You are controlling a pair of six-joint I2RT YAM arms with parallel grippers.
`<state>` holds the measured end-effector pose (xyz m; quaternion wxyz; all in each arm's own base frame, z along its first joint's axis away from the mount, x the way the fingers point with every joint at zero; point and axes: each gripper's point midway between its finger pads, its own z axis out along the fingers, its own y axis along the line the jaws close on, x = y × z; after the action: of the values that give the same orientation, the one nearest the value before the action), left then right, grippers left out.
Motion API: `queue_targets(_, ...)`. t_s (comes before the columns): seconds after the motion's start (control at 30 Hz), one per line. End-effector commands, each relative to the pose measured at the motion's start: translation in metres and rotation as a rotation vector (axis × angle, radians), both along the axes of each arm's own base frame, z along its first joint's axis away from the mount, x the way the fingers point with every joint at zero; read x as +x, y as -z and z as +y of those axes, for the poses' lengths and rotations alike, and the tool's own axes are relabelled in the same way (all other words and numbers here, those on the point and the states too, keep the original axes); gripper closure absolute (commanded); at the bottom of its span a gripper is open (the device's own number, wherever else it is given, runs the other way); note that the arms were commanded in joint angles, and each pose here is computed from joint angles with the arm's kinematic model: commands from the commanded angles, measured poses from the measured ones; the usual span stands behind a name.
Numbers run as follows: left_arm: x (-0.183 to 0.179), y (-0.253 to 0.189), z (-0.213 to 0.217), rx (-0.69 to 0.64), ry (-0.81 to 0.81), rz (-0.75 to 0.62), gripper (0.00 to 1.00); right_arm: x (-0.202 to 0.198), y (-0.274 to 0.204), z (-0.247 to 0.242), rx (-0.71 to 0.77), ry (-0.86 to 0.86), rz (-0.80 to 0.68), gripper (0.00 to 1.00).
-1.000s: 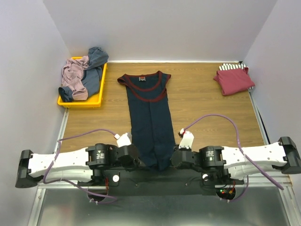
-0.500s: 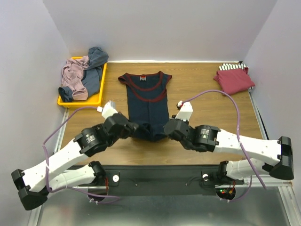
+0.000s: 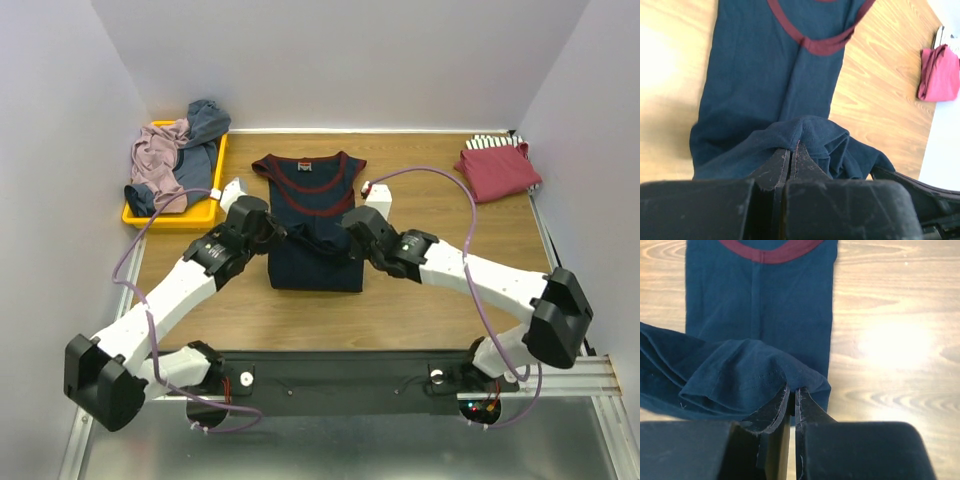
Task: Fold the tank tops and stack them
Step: Fold the tank top
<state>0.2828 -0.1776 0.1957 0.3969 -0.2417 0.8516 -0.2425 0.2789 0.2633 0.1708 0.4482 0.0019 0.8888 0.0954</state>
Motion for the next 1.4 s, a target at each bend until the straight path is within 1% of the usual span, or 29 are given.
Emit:
queue_targets(0.0, 0.031, -0.032, -0.011, -0.045, 0.039, -0.121, 1.00, 0.035, -0.021, 0.023, 0.078, -0.048, -0.054, 0.99)
queue_targets(0.03, 0.036, -0.022, -0.014, -0.037, 0.041, -0.100, 1.00, 0.042, -0.017, 0.023, 0.080, -0.047, -0.044, 0.99)
queue_targets(0.13, 0.050, -0.012, -0.017, -0.039, 0.051, -0.093, 1.00, 0.056, -0.011, 0.027, 0.087, -0.052, -0.039, 0.99)
queue_targets(0.23, 0.069, 0.019, -0.021, -0.025, 0.066, -0.041, 1.00, 0.076, 0.016, 0.028, 0.072, -0.050, 0.014, 0.99)
queue_targets(0.3, 0.077, 0.031, -0.026, -0.028, 0.089, -0.028, 1.00, 0.085, 0.030, 0.029, 0.073, -0.046, 0.036, 0.99)
queue_targets(0.33, 0.086, 0.033, -0.023, -0.034, 0.082, -0.042, 1.00, 0.092, 0.036, 0.026, 0.080, -0.038, 0.049, 0.99)
queue_targets(0.37, 0.091, 0.048, -0.025, -0.029, 0.093, -0.011, 1.00, 0.098, 0.053, 0.026, 0.070, -0.033, 0.074, 0.99)
queue_targets(0.4, 0.096, 0.055, -0.022, -0.024, 0.082, 0.002, 1.00, 0.102, 0.059, 0.026, 0.073, -0.029, 0.084, 0.99)
queue_targets(0.43, 0.103, 0.057, -0.021, -0.027, 0.077, -0.007, 1.00, 0.105, 0.066, 0.025, 0.075, -0.024, 0.096, 0.99)
queue_targets(0.47, 0.107, 0.067, -0.020, -0.034, 0.082, 0.015, 1.00, 0.111, 0.071, 0.022, 0.084, -0.018, 0.108, 0.99)
queue_targets(0.57, 0.117, 0.073, -0.020, -0.043, 0.092, 0.019, 1.00, 0.124, 0.083, 0.020, 0.090, -0.004, 0.119, 0.99)
queue_targets(0.83, 0.126, 0.079, -0.020, -0.040, 0.093, 0.033, 1.00, 0.135, 0.076, 0.019, 0.102, 0.000, 0.102, 0.99)
queue_targets(1.03, 0.123, 0.073, -0.014, -0.050, 0.082, 0.018, 1.00, 0.140, 0.055, 0.024, 0.131, -0.013, 0.068, 0.99)
queue_targets(1.2, 0.125, 0.076, -0.010, -0.051, 0.064, 0.026, 1.00, 0.146, 0.053, 0.031, 0.136, -0.022, 0.061, 0.99)
queue_targets(1.37, 0.124, 0.071, -0.003, -0.064, 0.049, 0.006, 1.00, 0.148, 0.043, 0.030, 0.143, -0.016, 0.041, 0.99)
